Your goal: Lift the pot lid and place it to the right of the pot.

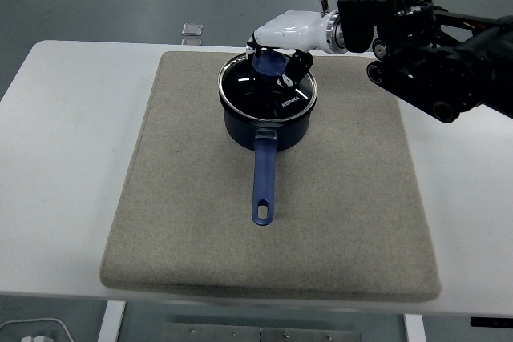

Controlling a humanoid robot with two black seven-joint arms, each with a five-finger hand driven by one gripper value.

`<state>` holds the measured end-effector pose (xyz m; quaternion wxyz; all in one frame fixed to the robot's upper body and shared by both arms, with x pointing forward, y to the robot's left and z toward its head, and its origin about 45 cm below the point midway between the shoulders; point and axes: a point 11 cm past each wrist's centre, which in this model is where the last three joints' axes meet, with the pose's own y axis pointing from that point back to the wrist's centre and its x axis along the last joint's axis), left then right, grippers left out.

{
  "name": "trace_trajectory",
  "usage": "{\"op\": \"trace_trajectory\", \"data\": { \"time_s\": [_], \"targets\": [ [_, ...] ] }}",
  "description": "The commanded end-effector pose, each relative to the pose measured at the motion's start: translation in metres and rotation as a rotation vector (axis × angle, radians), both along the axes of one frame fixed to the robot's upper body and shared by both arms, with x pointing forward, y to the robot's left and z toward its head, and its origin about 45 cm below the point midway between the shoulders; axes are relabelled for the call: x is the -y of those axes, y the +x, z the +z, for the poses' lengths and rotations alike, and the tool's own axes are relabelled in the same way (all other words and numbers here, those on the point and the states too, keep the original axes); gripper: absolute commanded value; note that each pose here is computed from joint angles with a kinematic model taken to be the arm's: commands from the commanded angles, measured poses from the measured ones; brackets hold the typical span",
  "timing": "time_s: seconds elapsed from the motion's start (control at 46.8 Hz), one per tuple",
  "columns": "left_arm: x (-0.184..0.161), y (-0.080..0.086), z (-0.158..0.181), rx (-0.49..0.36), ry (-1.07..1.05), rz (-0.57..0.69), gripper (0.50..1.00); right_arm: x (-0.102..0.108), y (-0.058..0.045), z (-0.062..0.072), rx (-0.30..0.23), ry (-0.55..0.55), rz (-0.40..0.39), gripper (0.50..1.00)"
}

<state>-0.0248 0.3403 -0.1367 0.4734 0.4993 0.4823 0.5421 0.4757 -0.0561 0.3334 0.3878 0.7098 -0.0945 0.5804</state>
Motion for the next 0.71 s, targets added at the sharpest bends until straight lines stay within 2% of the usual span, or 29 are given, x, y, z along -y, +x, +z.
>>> {"op": "trace_trajectory", "data": {
  "time_s": [0.0, 0.684],
  "targets": [
    [-0.0002, 0.0000, 0.0000, 0.000, 0.001, 0.000, 1.000, 0.0000, 0.0000, 0.0001, -0.002, 0.001, -0.001, 0.629],
    [-0.0002, 0.0000, 0.0000, 0.000, 0.001, 0.000, 1.000, -0.0012, -0.0003, 0.0021, -0.002, 0.000, 0.001, 0.629]
  ]
}}
